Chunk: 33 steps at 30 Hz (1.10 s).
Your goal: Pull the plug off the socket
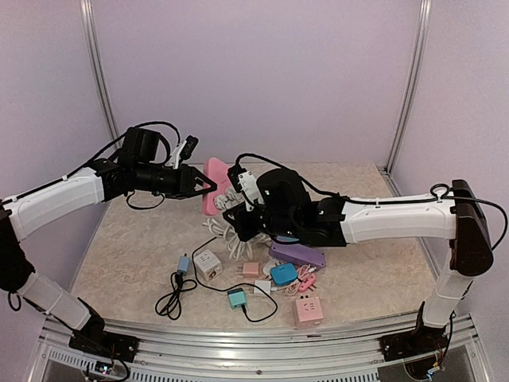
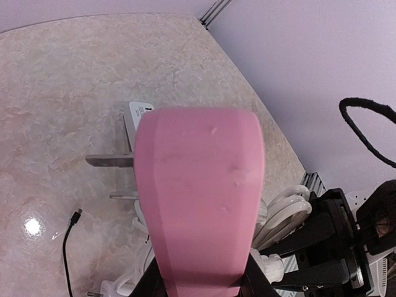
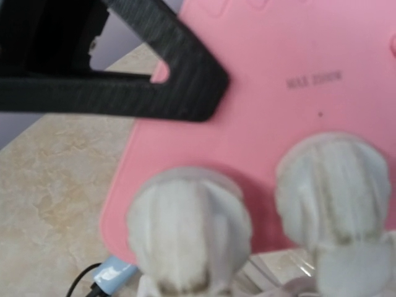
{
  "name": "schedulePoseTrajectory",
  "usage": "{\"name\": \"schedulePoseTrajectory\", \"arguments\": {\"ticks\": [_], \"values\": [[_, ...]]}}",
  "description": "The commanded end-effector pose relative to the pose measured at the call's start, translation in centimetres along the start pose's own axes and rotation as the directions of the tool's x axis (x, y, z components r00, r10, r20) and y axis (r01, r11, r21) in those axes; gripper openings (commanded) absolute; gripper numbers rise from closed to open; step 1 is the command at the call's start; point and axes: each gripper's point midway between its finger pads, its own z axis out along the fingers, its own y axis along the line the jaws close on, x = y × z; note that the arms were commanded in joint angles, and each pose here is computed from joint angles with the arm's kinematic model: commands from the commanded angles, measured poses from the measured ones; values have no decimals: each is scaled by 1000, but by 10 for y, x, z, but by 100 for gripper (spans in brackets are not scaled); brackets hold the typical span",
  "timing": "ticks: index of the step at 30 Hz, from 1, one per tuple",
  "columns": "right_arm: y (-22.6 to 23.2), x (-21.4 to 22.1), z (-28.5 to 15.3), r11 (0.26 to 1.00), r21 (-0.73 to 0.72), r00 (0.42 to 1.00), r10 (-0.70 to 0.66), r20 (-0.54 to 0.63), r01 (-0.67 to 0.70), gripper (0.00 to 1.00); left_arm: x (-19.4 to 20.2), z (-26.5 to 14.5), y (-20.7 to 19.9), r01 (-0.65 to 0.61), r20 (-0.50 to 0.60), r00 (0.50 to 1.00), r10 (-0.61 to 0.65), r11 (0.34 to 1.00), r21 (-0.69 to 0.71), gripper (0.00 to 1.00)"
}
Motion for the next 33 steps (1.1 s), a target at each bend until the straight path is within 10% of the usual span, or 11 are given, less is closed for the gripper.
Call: {"name": "schedulePoseTrajectory", "arguments": {"ticks": [1,33], "values": [[-7,-11,1,998,68,999,-14,29,12,0,-41,-25,-16,-78,151,986,74,997,19,0],[14,-32,-30,999,8,994,-43,97,43,0,-52,-38,31,67,189,980,-59,997,-36,0]]}}
